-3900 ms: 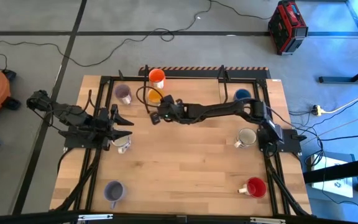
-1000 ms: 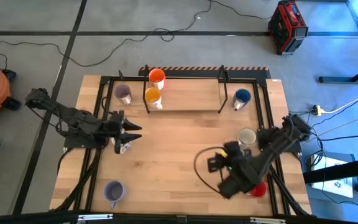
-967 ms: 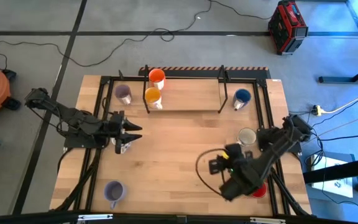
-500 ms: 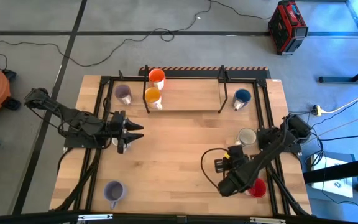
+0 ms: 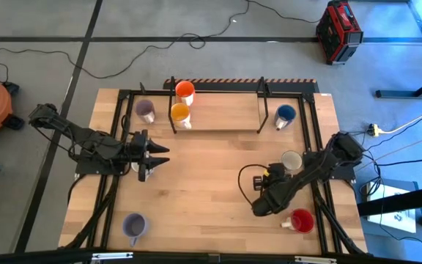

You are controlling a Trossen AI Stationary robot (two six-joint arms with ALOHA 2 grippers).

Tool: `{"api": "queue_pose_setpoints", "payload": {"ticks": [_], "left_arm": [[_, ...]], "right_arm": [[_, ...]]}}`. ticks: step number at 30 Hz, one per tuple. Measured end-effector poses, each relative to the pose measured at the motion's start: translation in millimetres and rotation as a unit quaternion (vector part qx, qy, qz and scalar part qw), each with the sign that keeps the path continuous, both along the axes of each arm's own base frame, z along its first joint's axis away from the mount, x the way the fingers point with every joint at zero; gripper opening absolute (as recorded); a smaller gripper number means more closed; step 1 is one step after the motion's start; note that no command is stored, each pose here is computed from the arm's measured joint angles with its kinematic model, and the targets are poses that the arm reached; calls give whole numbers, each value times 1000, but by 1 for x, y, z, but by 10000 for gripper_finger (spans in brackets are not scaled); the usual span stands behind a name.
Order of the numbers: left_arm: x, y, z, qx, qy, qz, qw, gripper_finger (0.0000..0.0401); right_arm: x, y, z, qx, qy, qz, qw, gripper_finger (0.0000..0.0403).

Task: Place coffee mugs
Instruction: Put the right white mug on the shelf

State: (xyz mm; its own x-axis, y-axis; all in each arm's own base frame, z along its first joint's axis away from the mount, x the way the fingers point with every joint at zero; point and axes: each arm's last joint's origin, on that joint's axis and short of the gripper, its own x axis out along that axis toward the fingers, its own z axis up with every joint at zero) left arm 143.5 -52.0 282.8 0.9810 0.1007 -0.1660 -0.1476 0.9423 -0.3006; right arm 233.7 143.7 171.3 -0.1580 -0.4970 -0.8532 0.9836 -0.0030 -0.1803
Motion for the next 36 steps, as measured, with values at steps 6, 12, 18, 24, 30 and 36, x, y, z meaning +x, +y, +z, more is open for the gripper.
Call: {"api": "queue_pose_setpoints", "payload": {"ticks": [6, 12, 18, 24, 30, 36], "left_arm": [[0, 0, 1, 12, -2, -2, 1000, 172], [0, 0, 1, 13, -2, -2, 1000, 172], [1, 3, 1, 13, -2, 8, 1000, 172], [2, 5, 1, 13, -2, 17, 1000, 172], [2, 6, 1, 14, -2, 19, 1000, 172], [2, 6, 1, 14, -2, 19, 1000, 172]], "right_arm": [[-5, -7, -11, -22, -3, 4, 1000, 186], [-10, -11, -20, -49, -9, 19, 999, 186], [-14, -16, -33, -78, -36, 40, 996, 186], [-18, -21, -38, -103, -34, 63, 992, 173], [-16, -21, -38, -109, -29, 98, 989, 106], [-16, -21, -38, -114, -19, 116, 987, 26]]}}
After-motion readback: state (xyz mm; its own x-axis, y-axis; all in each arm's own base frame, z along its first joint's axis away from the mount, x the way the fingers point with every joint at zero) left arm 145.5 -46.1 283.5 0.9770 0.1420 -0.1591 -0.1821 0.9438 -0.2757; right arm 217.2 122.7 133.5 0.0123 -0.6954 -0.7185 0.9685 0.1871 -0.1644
